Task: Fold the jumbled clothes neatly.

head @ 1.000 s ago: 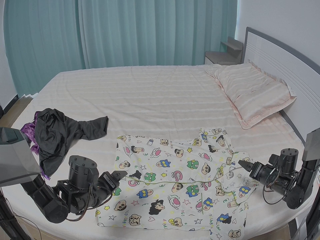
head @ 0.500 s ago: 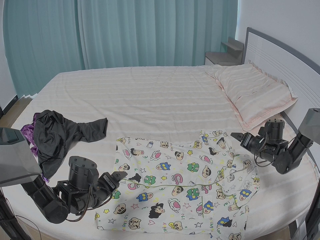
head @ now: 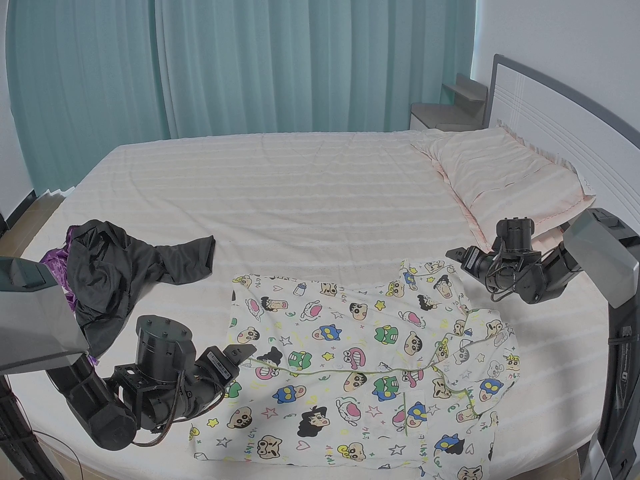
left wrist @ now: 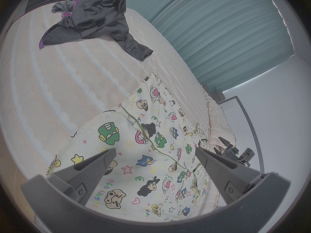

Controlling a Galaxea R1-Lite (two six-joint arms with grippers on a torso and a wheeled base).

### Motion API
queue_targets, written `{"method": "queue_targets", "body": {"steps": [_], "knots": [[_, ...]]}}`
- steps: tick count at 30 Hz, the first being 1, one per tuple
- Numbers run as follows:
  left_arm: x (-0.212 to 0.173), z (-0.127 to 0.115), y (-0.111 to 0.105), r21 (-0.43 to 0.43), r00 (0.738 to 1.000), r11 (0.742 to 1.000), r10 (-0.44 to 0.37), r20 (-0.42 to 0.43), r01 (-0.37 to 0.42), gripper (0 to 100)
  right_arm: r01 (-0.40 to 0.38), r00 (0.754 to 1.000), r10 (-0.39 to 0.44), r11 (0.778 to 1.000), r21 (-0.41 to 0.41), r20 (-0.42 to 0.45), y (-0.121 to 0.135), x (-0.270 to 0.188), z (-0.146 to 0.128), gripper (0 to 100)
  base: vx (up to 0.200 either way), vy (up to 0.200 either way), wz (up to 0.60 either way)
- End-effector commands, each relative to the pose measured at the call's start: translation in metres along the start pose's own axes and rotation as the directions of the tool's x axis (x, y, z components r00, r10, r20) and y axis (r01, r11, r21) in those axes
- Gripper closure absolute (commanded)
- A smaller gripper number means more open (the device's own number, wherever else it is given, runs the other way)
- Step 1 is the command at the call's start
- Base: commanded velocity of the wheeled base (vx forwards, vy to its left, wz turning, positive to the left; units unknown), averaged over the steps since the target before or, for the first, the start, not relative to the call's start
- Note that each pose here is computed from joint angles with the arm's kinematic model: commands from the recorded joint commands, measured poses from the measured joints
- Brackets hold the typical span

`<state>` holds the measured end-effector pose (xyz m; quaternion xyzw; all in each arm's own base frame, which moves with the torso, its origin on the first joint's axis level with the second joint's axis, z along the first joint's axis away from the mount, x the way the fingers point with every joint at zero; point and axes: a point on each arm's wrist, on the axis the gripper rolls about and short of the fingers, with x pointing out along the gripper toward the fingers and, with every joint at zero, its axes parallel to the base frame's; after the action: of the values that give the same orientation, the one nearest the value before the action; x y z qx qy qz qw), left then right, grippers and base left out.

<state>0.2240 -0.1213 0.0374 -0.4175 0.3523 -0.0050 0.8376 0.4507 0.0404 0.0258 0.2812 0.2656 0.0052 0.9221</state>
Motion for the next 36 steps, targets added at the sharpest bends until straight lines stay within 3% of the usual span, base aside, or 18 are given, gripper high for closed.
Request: {"method": "queue_targets", "body": {"steps": [1, 17, 18, 24, 29, 36], "knots": [[-0.001, -0.002, 0.005, 0.000, 1.000, 1.000, 0.013, -0.007, -0.013, 0, 0.048, 0.998, -0.047, 0.999, 0.011, -0.051, -0.018, 0.039, -0.011, 0, 0.000, 0.000, 0.00], [-0.002, -0.004, 0.006, 0.003, 1.000, 1.000, 0.014, -0.010, -0.014, 0, 0.097, 0.988, -0.094, 0.995, 0.022, -0.124, -0.026, 0.094, -0.014, 0, 0.000, 0.000, 0.00], [-0.002, -0.004, 0.006, 0.003, 1.000, 1.000, 0.014, -0.010, -0.014, 0, 0.102, 0.986, -0.098, 0.995, 0.023, -0.132, -0.027, 0.095, -0.015, 100, 0.000, 0.000, 0.00], [-0.002, -0.004, 0.007, 0.003, 1.000, 1.000, 0.018, -0.013, -0.018, 0, 0.090, 0.989, -0.083, 0.995, 0.048, -0.120, -0.023, 0.097, -0.012, 100, 0.000, 0.000, 0.00], [-0.002, -0.005, 0.009, 0.000, 1.000, 1.000, 0.024, -0.015, -0.024, 0, 0.062, 0.998, -0.058, 0.991, 0.118, -0.037, -0.016, 0.089, 0.018, 100, 0.000, 0.000, 0.00], [-0.002, -0.005, 0.009, 0.000, 1.000, 1.000, 0.024, -0.015, -0.024, 0, 0.022, 0.998, -0.029, 0.992, 0.128, 0.051, -0.016, 0.081, 0.044, 100, 0.000, 0.000, 0.00]]}}
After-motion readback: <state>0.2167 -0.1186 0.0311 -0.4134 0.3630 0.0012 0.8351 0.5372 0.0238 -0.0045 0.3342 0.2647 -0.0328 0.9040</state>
